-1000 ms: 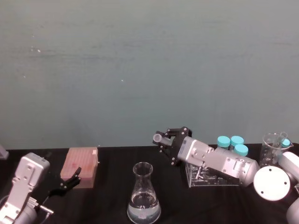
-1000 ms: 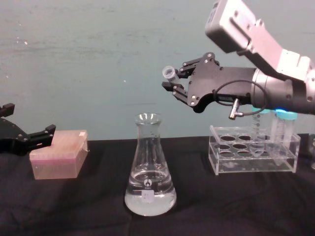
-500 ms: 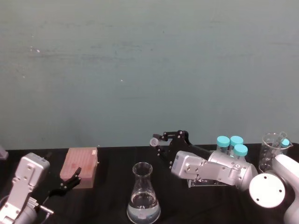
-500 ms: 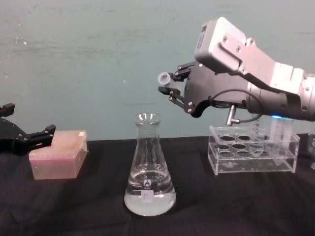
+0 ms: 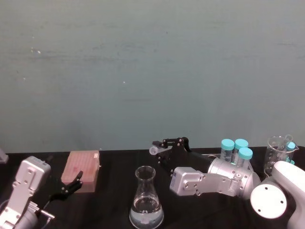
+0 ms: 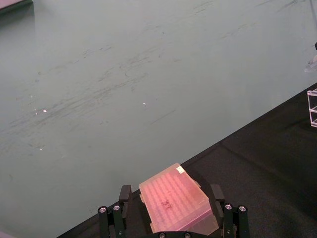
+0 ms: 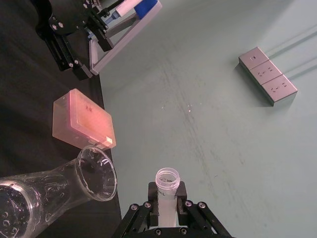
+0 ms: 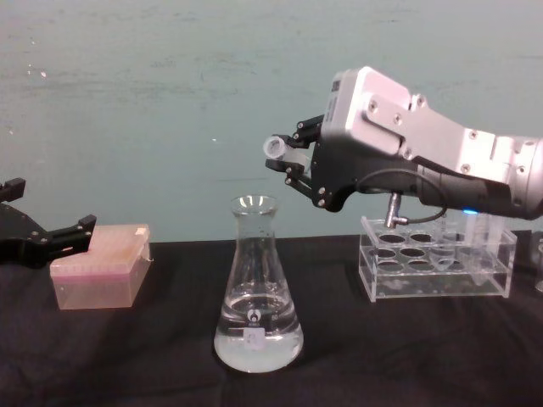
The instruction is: Pour the liquid from the test tube into the beaker using one hand.
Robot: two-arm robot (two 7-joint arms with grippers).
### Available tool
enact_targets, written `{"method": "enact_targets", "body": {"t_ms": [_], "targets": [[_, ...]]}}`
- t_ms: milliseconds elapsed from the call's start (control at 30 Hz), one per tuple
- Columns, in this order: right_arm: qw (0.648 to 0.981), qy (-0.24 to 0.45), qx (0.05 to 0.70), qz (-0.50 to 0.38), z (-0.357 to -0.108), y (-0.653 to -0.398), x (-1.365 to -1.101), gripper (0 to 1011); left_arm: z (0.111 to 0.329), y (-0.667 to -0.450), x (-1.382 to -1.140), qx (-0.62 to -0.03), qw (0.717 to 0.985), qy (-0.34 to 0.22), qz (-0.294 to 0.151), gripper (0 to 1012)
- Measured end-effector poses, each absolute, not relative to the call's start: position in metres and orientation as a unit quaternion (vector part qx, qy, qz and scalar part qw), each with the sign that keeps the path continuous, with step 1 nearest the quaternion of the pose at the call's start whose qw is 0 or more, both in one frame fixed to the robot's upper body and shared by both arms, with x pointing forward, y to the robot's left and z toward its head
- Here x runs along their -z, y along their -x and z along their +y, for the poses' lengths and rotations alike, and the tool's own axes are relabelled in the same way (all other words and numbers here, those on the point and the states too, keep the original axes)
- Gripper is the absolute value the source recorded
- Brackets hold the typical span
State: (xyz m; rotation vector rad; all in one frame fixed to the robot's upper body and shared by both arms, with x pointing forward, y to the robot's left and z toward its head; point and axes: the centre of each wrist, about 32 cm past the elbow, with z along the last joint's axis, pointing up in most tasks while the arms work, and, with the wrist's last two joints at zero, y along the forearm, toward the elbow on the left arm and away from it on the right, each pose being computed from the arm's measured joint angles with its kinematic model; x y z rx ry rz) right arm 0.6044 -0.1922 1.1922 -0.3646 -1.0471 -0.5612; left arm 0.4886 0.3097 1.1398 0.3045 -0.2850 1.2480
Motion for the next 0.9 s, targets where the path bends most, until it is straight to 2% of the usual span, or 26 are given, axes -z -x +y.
{"method": "enact_targets", "body": {"t_ms": [900], "targets": [[0.776,0.184,0.248,-0.55,-0.186,-0.6023,-1.1858,202,0.3097,-0.4886,-1.1398,-0.58,0.791,-0.141,-0.132,1000]]}}
